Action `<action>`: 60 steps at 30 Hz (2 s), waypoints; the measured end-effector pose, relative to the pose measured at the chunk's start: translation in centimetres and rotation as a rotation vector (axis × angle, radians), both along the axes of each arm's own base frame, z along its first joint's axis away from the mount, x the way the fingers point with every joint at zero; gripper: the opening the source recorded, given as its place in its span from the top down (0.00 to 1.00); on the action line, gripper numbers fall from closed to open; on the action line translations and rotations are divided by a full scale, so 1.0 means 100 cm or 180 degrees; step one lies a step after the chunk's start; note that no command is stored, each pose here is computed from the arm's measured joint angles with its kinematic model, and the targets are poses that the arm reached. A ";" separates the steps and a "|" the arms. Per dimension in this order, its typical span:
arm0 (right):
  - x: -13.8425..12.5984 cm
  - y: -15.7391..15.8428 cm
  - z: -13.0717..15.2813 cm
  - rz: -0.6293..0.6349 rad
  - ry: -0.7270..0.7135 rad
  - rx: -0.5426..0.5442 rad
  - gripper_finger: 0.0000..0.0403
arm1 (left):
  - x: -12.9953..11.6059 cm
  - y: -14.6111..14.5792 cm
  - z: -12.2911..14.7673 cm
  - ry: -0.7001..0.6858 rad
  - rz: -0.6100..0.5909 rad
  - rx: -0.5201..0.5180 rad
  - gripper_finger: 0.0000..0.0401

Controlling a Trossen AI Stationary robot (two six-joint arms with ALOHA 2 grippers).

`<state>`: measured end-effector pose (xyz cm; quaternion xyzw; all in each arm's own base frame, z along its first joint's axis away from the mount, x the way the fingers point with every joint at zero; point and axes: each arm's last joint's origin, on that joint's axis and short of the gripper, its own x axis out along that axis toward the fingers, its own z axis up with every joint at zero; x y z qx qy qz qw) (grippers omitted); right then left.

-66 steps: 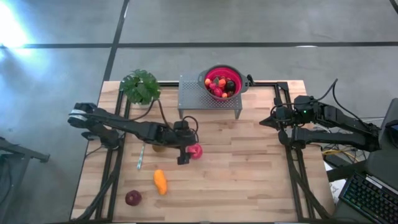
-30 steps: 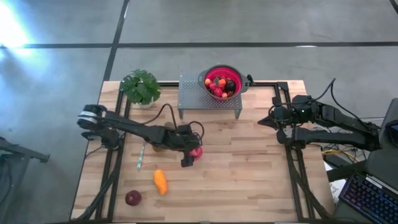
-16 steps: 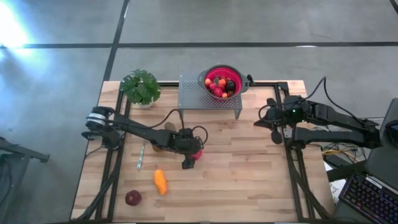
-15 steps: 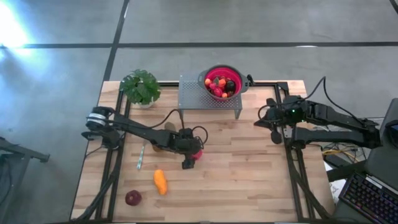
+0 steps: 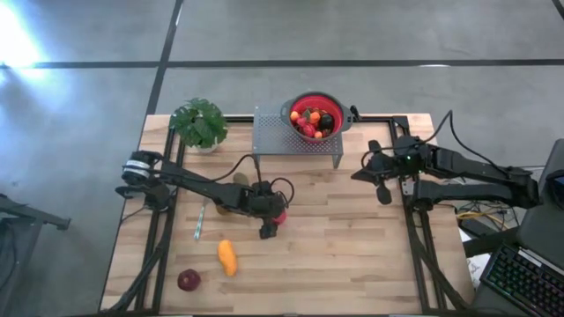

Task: Pick & Place Fruit
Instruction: Put the apple into the strainer bowl on the shelf

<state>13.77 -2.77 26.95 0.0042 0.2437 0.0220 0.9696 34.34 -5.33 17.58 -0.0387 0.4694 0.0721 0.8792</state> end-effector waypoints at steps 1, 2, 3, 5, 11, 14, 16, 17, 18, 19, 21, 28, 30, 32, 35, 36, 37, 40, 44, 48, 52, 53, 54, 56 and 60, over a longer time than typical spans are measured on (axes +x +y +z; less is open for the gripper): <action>0.001 0.000 -0.002 0.0017 -0.0037 0.0043 0.98 | 0.000 0.000 0.000 -0.0002 0.0015 -0.0007 0.14; 0.002 0.001 -0.005 0.0043 -0.0078 0.0081 0.98 | 0.000 -0.001 0.000 -0.0005 0.0017 -0.0008 0.14; 0.003 0.002 -0.007 0.0076 -0.0127 0.0114 0.98 | 0.000 -0.001 0.000 -0.0011 0.0017 -0.0008 0.14; 0.004 0.005 -0.014 0.0156 -0.0238 0.0155 0.98 | 0.001 -0.002 0.000 -0.0061 0.0014 -0.0021 0.14; 0.007 0.021 -0.033 0.0555 -0.0717 0.0037 0.98 | 0.008 -0.007 0.008 -0.0425 0.0064 -0.0194 0.14; 0.009 0.033 -0.039 0.0616 -0.0953 -0.0317 0.97 | 0.015 -0.008 0.019 -0.0833 0.0220 -0.0406 0.15; 0.010 0.041 -0.043 0.0494 -0.1014 -0.0649 0.95 | 0.020 -0.009 0.026 -0.1098 0.0289 -0.0536 0.15; 0.011 0.046 -0.044 0.0416 -0.1028 -0.0808 0.93 | 0.022 -0.009 0.030 -0.1235 0.0329 -0.0617 0.15; 0.011 0.050 -0.044 0.0342 -0.1024 -0.0954 0.92 | 0.024 -0.010 0.033 -0.1347 0.0370 -0.0695 0.15; 0.012 0.055 -0.044 0.0272 -0.1031 -0.1065 0.90 | 0.025 -0.009 0.038 -0.1454 0.0418 -0.0771 0.15; 0.012 0.065 -0.043 0.0171 -0.0984 -0.1231 0.85 | 0.027 -0.007 0.045 -0.1656 0.0498 -0.0906 0.15; 0.018 0.100 -0.022 0.0009 -0.0968 -0.1616 0.59 | 0.029 -0.001 0.070 -0.2212 0.0549 -0.1086 0.15; 0.021 0.108 -0.015 -0.0072 -0.0951 -0.1732 0.48 | 0.030 0.001 0.075 -0.2335 0.0547 -0.1107 0.15; 0.027 0.113 -0.009 -0.0173 -0.0924 -0.1812 0.37 | 0.031 0.003 0.079 -0.2465 0.0545 -0.1134 0.15; 0.036 0.118 -0.002 -0.0321 -0.0856 -0.1900 0.21 | 0.033 0.005 0.086 -0.2692 0.0526 -0.1161 0.15; 0.038 0.120 0.000 -0.0383 -0.0839 -0.1916 0.17 | 0.033 0.006 0.088 -0.2760 0.0507 -0.1145 0.15; 0.041 0.121 0.002 -0.0443 -0.0826 -0.1933 0.13 | 0.033 0.007 0.090 -0.2808 0.0490 -0.1122 0.15; 0.049 0.126 0.006 -0.0497 -0.0787 -0.1977 0.05 | 0.035 0.010 0.096 -0.2967 0.0454 -0.1069 0.15; 0.058 0.132 0.008 -0.0490 -0.0753 -0.2007 0.02 | 0.037 0.016 0.104 -0.3078 0.0457 -0.0999 0.15; 0.065 0.136 0.006 -0.0466 -0.0696 -0.2059 0.02 | 0.040 0.022 0.114 -0.3210 0.0475 -0.0978 0.15; 0.068 0.138 0.005 -0.0530 -0.0669 -0.2111 0.02 | 0.041 0.022 0.119 -0.3259 0.0465 -0.0990 0.15; 0.068 0.138 0.005 -0.0557 -0.0657 -0.2140 0.02 | 0.041 0.022 0.119 -0.3256 0.0454 -0.1005 0.15; 0.069 0.138 0.006 -0.0597 -0.0646 -0.2179 0.02 | 0.041 0.022 0.120 -0.3266 0.0442 -0.1037 0.15; 0.070 0.138 0.007 -0.0633 -0.0629 -0.2250 0.02 | 0.041 0.021 0.120 -0.3280 0.0409 -0.1103 0.15; 0.072 0.136 0.013 -0.0666 -0.0678 -0.2282 0.02 | 0.041 0.020 0.122 -0.3326 0.0381 -0.1188 0.15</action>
